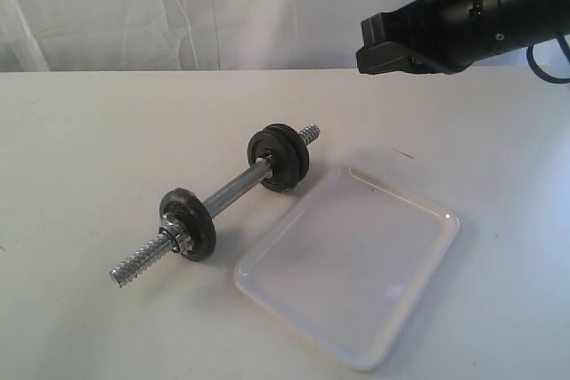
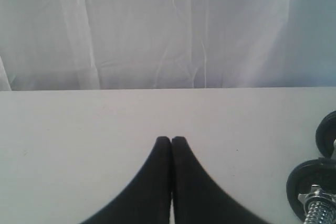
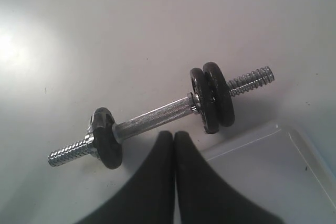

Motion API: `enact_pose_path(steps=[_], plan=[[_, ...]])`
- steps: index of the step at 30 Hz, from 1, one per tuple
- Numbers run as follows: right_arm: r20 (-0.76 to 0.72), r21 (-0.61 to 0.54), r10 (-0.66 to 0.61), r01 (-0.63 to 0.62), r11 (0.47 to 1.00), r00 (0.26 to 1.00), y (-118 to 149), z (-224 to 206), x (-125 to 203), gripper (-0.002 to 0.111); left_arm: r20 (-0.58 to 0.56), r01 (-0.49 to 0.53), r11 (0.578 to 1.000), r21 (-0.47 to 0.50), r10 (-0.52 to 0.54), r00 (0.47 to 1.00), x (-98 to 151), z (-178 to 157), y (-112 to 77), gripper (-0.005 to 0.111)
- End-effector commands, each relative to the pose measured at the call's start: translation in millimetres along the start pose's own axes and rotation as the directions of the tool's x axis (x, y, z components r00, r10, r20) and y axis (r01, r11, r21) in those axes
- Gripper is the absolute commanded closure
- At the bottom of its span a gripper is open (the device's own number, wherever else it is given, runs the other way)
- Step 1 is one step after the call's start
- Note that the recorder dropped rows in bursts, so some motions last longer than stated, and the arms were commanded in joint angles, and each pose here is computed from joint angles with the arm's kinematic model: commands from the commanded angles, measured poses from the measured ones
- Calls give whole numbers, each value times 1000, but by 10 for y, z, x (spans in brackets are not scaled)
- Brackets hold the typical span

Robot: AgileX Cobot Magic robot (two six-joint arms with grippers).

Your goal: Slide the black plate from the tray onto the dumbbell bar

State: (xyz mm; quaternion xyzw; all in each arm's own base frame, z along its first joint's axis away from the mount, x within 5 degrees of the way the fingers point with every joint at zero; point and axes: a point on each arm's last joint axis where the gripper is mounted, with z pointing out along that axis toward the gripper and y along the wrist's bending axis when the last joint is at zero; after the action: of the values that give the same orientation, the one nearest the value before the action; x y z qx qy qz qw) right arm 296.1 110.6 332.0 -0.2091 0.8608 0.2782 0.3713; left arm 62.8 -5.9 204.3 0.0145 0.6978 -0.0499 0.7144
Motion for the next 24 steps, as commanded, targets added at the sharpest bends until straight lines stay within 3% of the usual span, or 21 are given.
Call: enact_pose_path(steps=[1,6,9,16,20,24], plan=[[9,0,-3,3,1000,1000,25,-17,-4,108,-78,56,998,-28,-58,995,85,-7,22,107],[10,1,-3,3,1000,1000,24,-17,-5,108,-223,86,991,-99,-107,969,240,-75,71,107],[10,1,-3,3,1000,1000,24,-17,-5,108,-370,61,990,-131,-106,923,378,-129,90,107],[9,2,-5,5,1000,1000,23,-17,-3,108,-361,-123,989,84,145,921,368,-121,-28,107],[9,2,-5,5,1000,1000,23,-17,-3,108,-359,-134,987,91,158,920,368,-121,-32,107],[9,2,-5,5,1000,1000,23,-17,-3,108,-364,-85,994,70,105,926,368,-121,-31,107]])
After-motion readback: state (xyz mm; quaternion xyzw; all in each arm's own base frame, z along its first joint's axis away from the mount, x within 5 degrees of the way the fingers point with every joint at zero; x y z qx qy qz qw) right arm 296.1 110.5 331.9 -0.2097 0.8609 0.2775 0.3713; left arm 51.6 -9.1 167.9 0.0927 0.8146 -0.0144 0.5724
